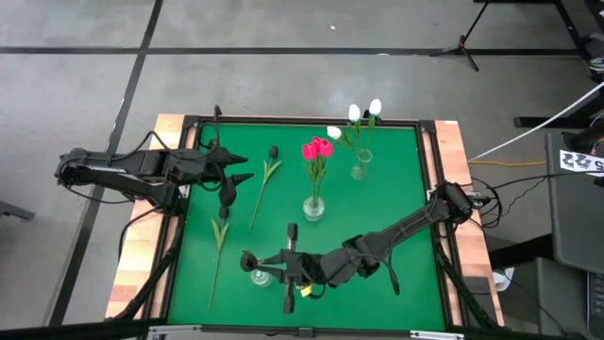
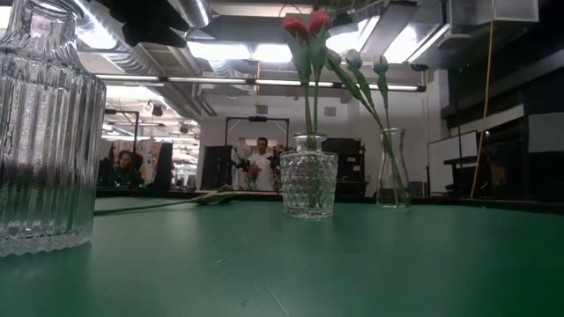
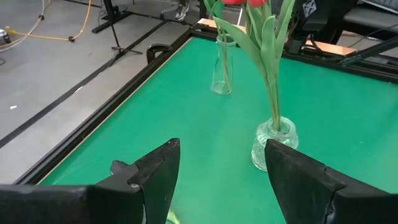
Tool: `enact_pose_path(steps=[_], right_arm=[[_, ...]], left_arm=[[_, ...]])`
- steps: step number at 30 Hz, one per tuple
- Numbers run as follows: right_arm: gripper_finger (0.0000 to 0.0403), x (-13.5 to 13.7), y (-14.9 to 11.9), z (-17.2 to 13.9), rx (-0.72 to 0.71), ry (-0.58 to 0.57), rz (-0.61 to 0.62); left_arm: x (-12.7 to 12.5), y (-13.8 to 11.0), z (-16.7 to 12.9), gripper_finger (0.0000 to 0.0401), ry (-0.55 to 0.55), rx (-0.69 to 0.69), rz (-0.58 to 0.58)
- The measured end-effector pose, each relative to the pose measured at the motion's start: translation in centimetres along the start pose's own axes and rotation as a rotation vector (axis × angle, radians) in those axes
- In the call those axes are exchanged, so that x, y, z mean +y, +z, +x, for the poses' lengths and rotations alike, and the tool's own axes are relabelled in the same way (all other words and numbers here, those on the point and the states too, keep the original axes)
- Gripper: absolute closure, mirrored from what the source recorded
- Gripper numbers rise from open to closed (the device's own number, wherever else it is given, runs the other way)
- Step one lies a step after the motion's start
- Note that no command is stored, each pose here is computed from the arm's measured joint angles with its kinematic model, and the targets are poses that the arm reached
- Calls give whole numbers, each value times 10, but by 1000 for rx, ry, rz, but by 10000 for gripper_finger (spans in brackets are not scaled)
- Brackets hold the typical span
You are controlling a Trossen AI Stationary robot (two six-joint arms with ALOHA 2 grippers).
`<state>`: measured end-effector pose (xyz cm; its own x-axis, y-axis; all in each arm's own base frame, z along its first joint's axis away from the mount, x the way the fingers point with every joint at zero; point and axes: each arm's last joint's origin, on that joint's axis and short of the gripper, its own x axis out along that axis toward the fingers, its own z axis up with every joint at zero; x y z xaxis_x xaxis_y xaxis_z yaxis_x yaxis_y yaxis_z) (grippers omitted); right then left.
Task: Sort flowers into vase by color
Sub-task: Put the bottom right black tulip into the bottom transparent flower vase
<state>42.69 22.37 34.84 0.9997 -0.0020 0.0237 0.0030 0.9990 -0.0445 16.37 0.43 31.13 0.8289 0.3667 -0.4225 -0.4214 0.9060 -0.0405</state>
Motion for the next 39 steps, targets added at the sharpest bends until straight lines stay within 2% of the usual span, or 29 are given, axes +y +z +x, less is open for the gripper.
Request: enact_pose_path(steps=[6,15,27,32,36,39], right_arm=[[403,-4,-4,3,-3,-1,4],[403,-4,-21,3,-84,66,48],[403,-9,-41,3,-44,75,69],[403,-20,-63,7,9,94,75],[403,-26,-72,5,-45,107,119],[398,-29,-80,4,-34,110,118]], left_arm=[[0,0,0,171,0,0,1],[0,0,-1,171,-1,-3,0],[0,0,-1,171,-1,-3,-1],[0,0,-1,171,-1,-4,-2],[0,0,-1,171,-1,-5,-3],[0,0,-1,171,-1,-4,-3]])
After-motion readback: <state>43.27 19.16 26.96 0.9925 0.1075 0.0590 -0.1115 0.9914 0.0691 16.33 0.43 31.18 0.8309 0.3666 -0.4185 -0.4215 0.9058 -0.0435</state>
